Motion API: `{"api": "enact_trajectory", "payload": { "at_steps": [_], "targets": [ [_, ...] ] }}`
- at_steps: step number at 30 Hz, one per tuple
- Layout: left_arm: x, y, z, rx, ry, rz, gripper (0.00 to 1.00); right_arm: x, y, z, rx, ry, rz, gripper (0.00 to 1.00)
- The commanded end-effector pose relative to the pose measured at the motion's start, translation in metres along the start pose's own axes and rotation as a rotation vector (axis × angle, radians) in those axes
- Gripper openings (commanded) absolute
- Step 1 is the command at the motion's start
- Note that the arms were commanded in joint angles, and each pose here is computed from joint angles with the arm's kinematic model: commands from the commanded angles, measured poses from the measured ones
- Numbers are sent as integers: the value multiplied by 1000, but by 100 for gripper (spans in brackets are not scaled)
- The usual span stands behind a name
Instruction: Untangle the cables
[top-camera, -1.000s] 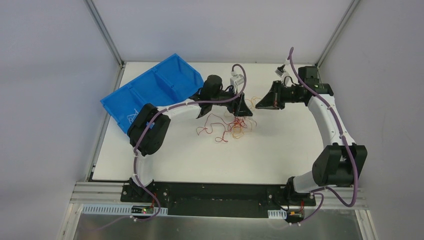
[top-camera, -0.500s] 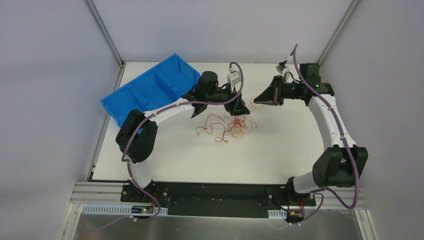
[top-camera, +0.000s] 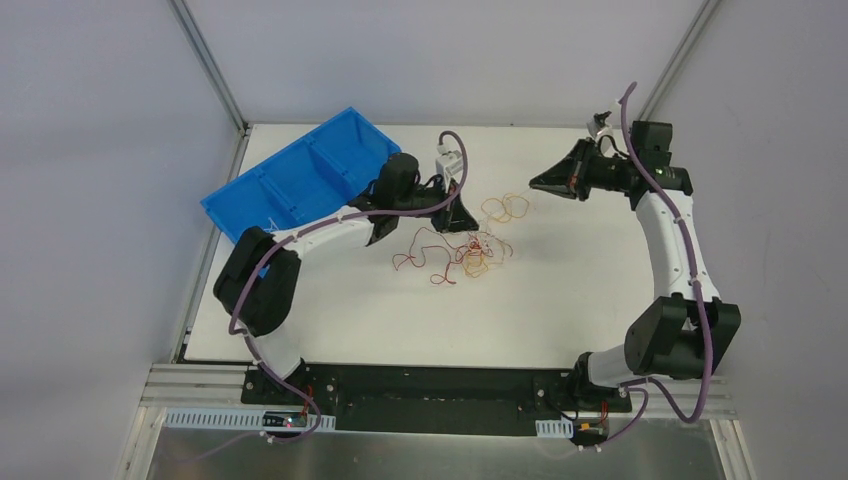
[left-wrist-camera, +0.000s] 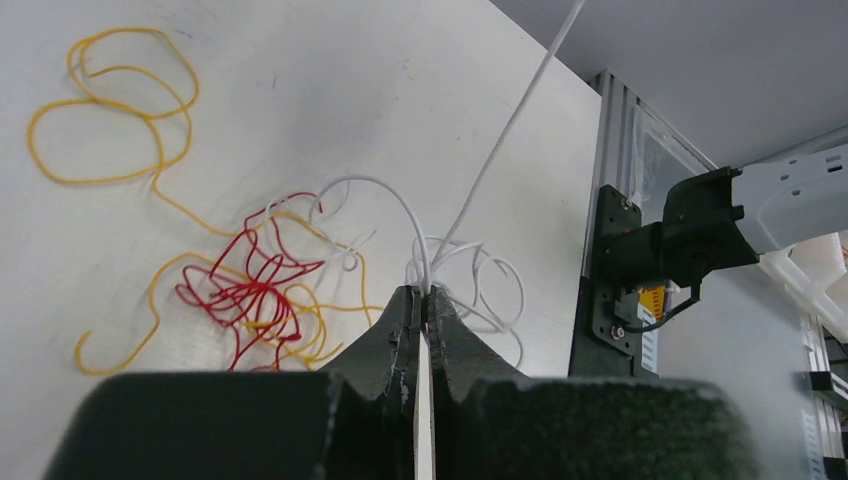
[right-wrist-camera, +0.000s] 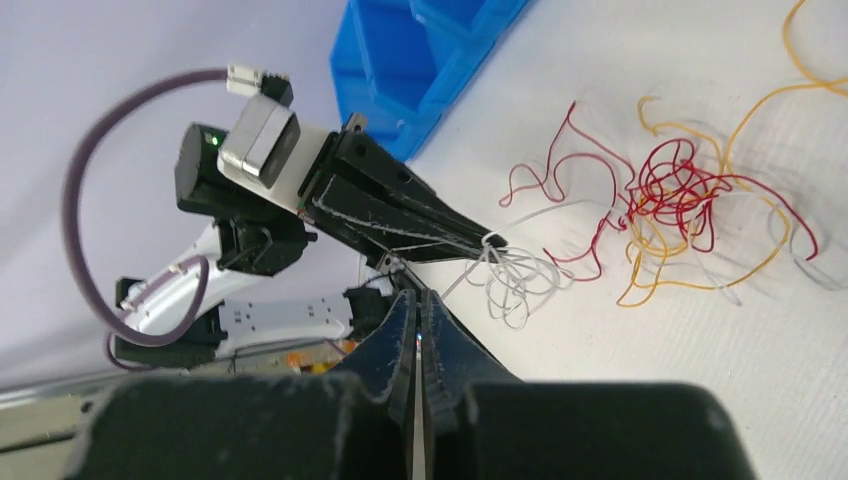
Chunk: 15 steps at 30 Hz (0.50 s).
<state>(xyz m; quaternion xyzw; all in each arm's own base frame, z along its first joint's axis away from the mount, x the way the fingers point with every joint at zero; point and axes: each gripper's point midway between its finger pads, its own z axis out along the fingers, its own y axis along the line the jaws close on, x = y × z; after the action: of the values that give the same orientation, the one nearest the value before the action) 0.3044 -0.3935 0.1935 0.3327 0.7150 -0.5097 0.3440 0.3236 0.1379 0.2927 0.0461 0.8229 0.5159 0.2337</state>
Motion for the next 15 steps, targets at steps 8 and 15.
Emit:
{"api": "enact_trajectory", "payload": {
  "at_steps": [8,15],
  "targets": [
    [-6,-19,-59,32,-12,-70,0,-16,-16,-28,133,-113,-174,8],
    [-54,-24,-47,21,-107,-367,0,47,-10,10,149,54,-374,73]
  ]
}}
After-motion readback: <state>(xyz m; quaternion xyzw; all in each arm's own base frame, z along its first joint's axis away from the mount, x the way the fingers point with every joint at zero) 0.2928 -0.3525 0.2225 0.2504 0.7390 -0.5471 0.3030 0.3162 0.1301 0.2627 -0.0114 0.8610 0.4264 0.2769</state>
